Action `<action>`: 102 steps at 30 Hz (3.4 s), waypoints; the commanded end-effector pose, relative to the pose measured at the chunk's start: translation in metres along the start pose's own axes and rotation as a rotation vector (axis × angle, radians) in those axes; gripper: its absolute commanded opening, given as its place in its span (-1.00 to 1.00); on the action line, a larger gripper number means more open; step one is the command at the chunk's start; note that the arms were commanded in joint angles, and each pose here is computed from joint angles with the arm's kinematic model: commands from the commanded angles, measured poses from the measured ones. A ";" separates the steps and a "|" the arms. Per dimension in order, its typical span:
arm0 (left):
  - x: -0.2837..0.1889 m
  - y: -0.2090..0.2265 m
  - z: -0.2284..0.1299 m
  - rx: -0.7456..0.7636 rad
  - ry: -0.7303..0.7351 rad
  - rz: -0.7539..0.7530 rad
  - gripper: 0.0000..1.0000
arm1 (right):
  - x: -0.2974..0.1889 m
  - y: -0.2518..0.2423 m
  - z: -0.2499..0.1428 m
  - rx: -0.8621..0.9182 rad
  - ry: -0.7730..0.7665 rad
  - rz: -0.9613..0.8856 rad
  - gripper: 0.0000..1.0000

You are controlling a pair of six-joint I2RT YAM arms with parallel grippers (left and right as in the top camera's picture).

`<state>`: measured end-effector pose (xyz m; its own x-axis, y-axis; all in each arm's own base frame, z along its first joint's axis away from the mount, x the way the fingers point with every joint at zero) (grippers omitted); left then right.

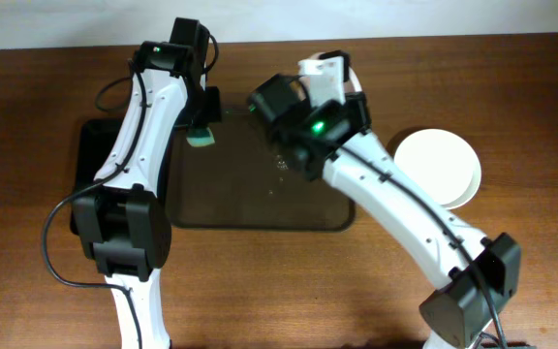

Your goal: Clean dirty plates on tray and stack at the side

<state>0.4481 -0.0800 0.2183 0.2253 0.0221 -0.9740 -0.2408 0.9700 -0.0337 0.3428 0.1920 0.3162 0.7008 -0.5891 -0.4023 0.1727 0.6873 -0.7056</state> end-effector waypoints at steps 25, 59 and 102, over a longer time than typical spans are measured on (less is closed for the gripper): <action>0.016 -0.009 -0.013 0.013 0.108 -0.113 -0.99 | -0.033 -0.014 0.007 0.019 -0.135 -0.180 -0.92; 0.016 -0.008 -0.014 0.013 0.117 -0.108 -0.99 | 0.214 -0.127 -0.238 0.731 0.871 0.487 -0.92; 0.063 0.180 -0.014 -0.178 0.193 0.215 0.34 | 0.097 -0.001 -0.075 0.283 0.298 1.136 0.64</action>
<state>0.4122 0.0874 0.1531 -0.0261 0.1457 -0.9890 -0.4272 0.8928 0.1428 0.3582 0.1000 0.2222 0.3430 0.3520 -0.8709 -0.2596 0.9266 0.2722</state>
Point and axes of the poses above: each gripper's point midway between its finger pads, its own x axis out along the fingers, its own y axis along the line the jaws close on, z = x × y, the point moved 9 cm from there along -x, back along the fingers, and after that the axes turned 10 degrees about -x, right-handed, at the moved point
